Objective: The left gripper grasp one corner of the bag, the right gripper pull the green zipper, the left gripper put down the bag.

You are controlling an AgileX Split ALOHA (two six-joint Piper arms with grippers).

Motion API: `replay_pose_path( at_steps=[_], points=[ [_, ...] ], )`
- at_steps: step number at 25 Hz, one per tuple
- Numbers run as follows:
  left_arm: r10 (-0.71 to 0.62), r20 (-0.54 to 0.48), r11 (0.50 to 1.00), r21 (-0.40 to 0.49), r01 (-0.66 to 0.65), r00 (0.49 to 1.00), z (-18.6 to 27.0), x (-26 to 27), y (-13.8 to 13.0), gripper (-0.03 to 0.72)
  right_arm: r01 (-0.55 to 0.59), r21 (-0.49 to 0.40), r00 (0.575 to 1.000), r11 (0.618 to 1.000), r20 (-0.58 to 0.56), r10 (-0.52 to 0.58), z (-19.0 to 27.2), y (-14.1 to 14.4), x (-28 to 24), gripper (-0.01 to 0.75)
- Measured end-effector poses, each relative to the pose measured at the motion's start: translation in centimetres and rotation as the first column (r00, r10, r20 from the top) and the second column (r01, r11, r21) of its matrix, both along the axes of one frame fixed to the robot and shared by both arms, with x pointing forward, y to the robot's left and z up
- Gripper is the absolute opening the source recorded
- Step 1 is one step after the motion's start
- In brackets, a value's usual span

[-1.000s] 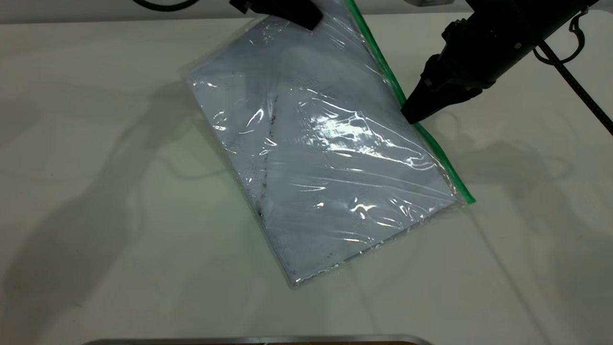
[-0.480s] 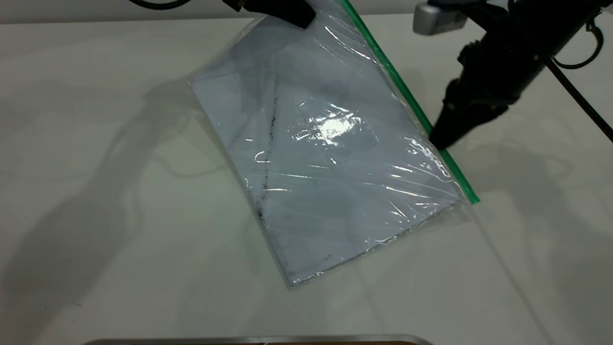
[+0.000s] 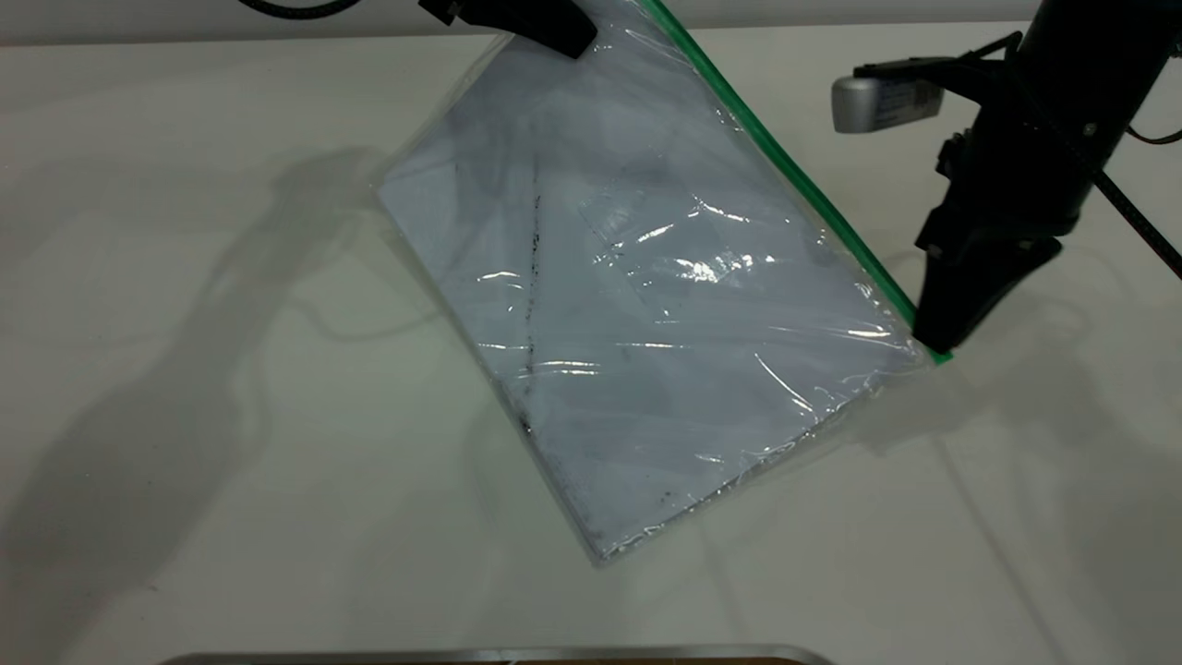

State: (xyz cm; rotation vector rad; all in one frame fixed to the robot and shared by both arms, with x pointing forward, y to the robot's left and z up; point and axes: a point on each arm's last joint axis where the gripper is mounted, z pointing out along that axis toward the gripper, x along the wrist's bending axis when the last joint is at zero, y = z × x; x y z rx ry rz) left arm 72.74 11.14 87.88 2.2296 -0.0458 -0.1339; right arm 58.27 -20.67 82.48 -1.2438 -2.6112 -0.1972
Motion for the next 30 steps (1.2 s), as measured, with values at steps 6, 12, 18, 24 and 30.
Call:
replay_pose_path(
  at_steps=[6, 12, 18, 24, 30],
  points=[
    [-0.001, 0.000, 1.000, 0.002, 0.001, 1.000, 0.0, 0.0, 0.0, 0.053, 0.054, -0.035, 0.998, 0.998, -0.038, -0.055, 0.0, -0.2, -0.2, 0.048],
    [-0.003, 0.004, 1.000, 0.016, 0.003, 1.000, -0.1, 0.0, 0.2, 0.069, 0.066, -0.051, 0.997, 0.997, -0.035, -0.067, -0.1, -0.3, -0.3, 0.153],
    [0.037, -0.031, 0.999, 0.022, -0.036, 0.999, 0.0, 0.2, 0.7, 0.270, 0.074, -0.053, 0.997, 0.996, -0.007, -0.074, -0.4, -0.4, 0.0, 0.427],
    [0.144, -0.050, 0.984, 0.114, -0.138, 0.988, 2.1, 0.5, 1.2, 0.589, 0.103, -0.041, 0.980, 0.994, 0.174, -0.095, 0.8, -0.4, 1.6, 0.526],
    [0.327, -0.022, 0.930, 0.185, -0.318, 0.945, 9.2, 0.3, 2.1, 0.668, 0.130, 0.043, 0.866, 0.991, 0.481, -0.135, 9.7, -0.4, 3.0, 0.531]
  ],
)
